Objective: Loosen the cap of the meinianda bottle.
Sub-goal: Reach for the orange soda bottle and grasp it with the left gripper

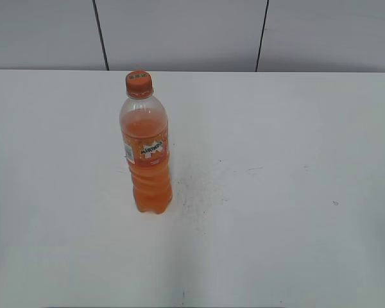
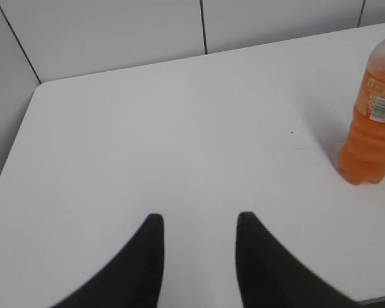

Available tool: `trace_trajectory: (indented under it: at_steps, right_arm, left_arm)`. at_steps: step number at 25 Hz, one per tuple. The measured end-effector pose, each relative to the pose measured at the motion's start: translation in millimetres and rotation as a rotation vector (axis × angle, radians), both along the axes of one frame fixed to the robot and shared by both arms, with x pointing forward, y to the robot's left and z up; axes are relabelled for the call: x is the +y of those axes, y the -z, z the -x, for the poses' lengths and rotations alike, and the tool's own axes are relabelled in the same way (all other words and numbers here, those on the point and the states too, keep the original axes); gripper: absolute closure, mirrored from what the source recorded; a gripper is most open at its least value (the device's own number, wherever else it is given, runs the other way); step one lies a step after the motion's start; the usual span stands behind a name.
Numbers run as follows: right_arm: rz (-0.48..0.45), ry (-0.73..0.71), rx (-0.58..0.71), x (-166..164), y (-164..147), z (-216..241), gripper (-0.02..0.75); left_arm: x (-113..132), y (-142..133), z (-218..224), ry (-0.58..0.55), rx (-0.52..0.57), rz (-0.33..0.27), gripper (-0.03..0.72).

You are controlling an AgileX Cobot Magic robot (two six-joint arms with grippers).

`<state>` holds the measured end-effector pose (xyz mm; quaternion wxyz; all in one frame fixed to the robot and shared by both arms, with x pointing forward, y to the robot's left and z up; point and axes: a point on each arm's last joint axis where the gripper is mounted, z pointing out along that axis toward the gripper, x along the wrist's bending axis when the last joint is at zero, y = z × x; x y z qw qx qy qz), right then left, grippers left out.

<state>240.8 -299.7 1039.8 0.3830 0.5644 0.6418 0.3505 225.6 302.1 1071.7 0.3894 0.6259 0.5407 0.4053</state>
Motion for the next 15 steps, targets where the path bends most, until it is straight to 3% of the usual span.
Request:
trace_trajectory:
  at_steps: [15]
  right_arm:
    - [-0.001,0.001,0.0,0.0,0.0,0.0,0.152]
  left_arm:
    - [0.0,0.0,0.0,0.0,0.0,0.0,0.449]
